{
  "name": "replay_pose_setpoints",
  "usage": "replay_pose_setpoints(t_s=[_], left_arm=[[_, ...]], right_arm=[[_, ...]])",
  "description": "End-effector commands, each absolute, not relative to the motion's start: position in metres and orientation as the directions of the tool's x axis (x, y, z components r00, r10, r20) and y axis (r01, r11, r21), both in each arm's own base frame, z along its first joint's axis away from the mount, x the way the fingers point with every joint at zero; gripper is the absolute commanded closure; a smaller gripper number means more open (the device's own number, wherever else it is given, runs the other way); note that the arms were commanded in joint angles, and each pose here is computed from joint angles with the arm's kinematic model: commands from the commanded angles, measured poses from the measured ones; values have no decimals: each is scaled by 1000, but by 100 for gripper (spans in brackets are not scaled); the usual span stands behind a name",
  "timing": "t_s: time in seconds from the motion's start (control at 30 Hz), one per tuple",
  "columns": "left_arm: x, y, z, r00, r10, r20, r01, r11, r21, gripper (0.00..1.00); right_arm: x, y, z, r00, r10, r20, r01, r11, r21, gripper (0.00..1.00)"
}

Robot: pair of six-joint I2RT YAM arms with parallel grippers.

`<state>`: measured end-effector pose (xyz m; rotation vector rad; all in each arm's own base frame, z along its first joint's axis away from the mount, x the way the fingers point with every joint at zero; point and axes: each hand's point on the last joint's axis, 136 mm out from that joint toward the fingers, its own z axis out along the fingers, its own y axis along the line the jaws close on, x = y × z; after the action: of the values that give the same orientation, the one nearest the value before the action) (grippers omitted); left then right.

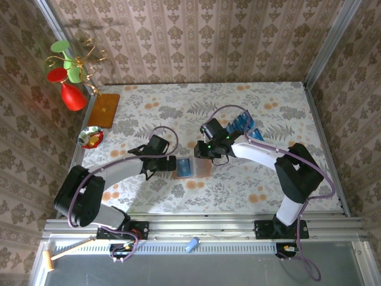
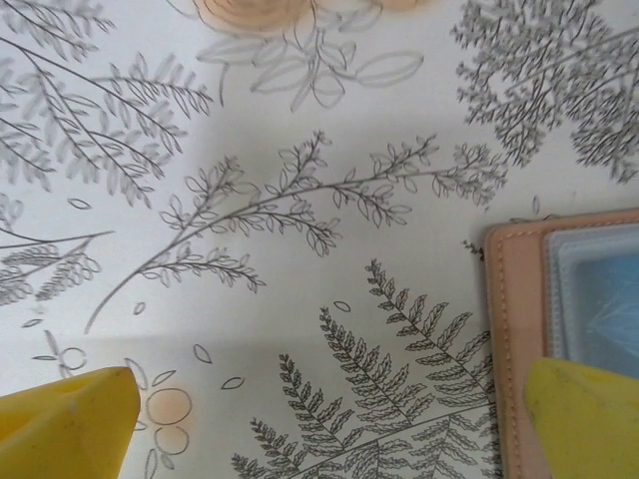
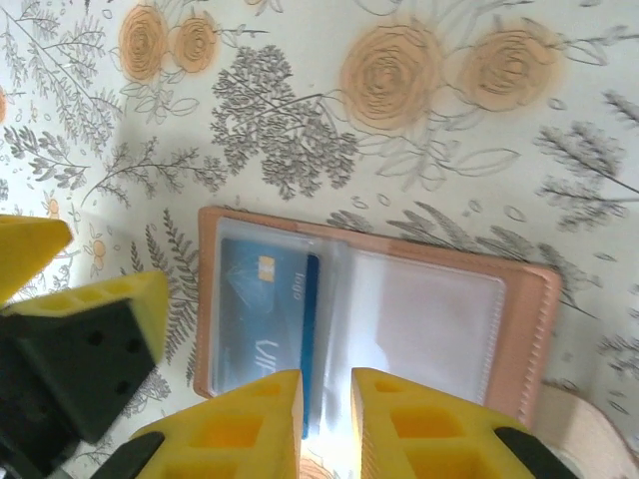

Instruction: Put the credit cards into the card holder

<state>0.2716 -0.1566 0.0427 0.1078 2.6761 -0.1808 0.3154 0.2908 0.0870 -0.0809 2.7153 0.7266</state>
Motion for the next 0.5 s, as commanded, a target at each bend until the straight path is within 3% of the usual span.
replay_pose_setpoints(t_s=[0.0, 0.23, 0.47], left_arm=[[269, -156, 56, -887, 50, -458, 128, 982, -140, 0], [272, -173, 75, -862, 34, -506, 185, 950, -251, 0], [271, -188, 72, -863, 1, -506, 200, 919, -340, 0]], right_arm=[[300, 274, 73, -953, 22, -302, -115, 896, 430, 76], [287, 264, 50, -963, 33, -269, -85, 905, 418, 76], [284, 258, 42, -963, 34, -266, -79, 912, 403, 87]])
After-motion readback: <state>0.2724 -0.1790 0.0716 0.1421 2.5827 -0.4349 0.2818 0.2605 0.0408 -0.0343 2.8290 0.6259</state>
